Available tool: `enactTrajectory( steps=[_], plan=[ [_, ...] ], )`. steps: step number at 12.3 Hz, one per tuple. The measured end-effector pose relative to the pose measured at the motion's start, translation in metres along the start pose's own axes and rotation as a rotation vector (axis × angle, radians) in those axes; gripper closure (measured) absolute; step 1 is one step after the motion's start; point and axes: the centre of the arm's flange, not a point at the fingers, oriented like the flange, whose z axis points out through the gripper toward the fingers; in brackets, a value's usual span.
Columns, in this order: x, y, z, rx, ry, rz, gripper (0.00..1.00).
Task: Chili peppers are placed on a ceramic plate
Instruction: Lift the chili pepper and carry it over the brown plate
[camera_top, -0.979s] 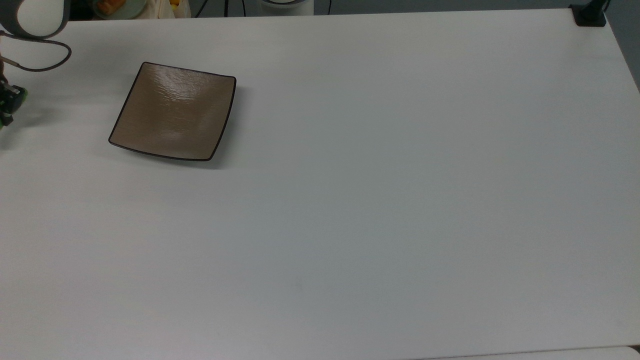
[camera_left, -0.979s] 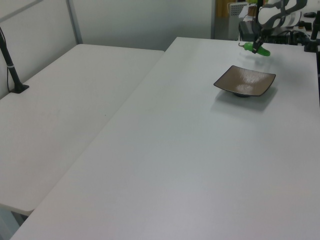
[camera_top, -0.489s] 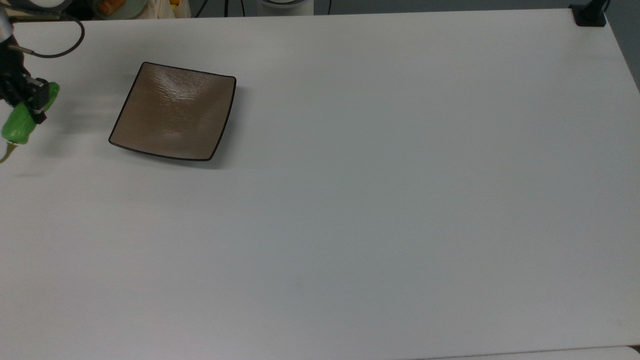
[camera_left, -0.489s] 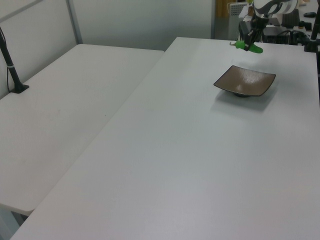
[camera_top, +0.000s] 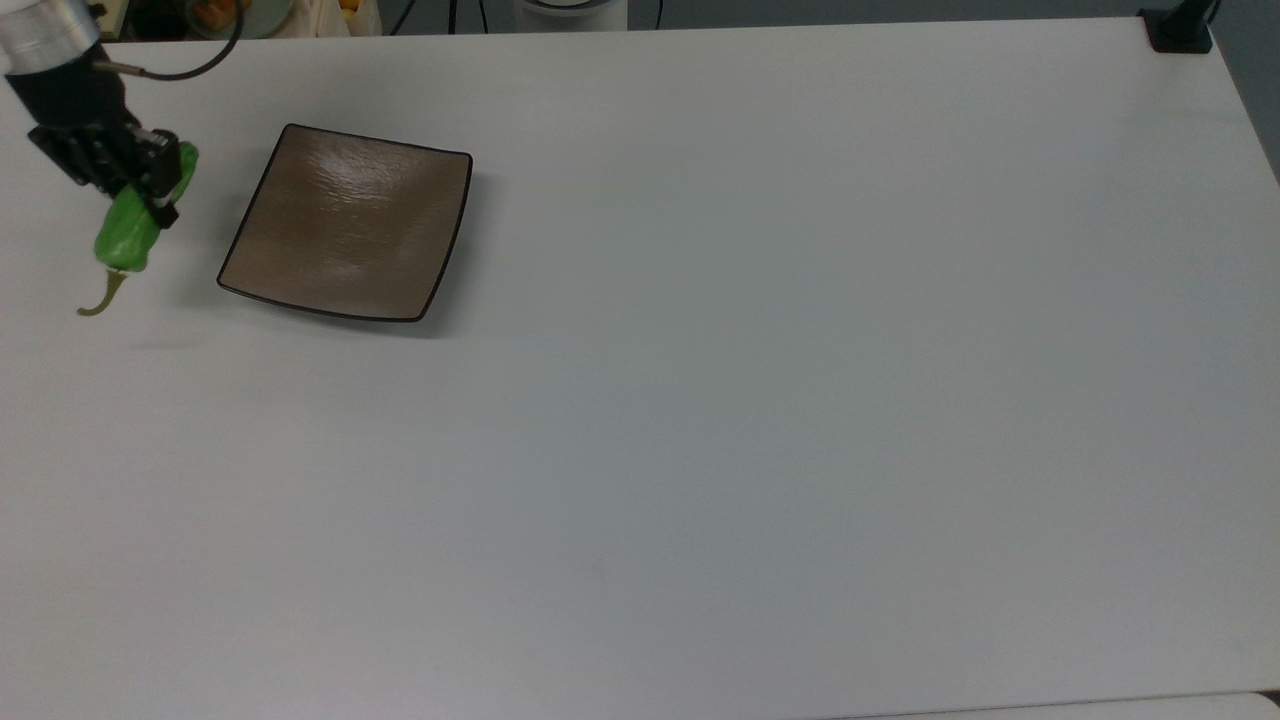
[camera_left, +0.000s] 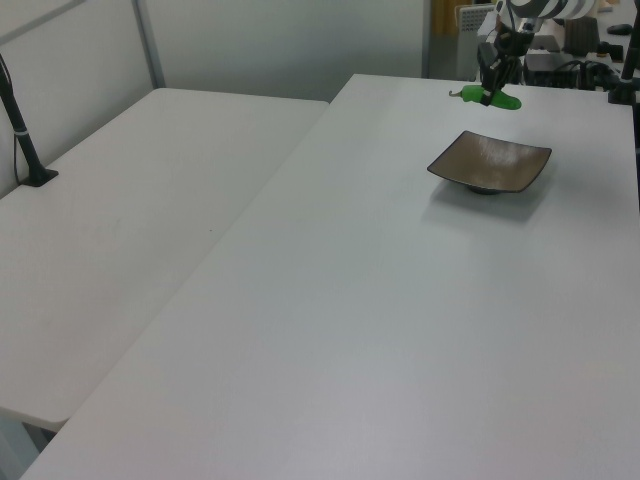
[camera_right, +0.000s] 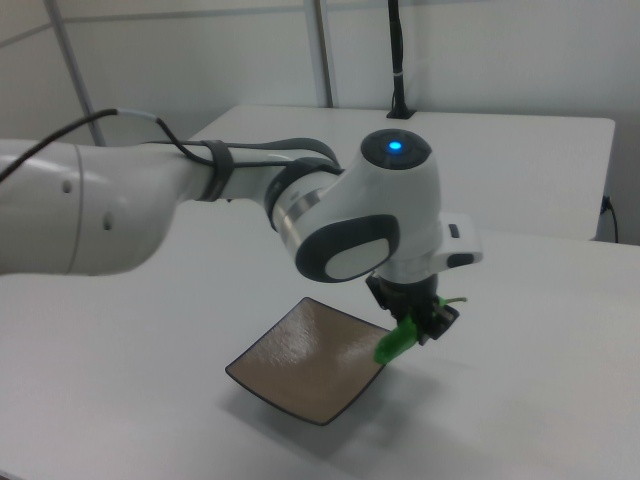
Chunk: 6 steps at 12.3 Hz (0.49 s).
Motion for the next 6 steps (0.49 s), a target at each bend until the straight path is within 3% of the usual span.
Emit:
enactTrajectory(
  steps=[6],
  plan=[
    [-0.031,-0.072,0.000,0.058,-0.062,-0.077,0.64]
  ],
)
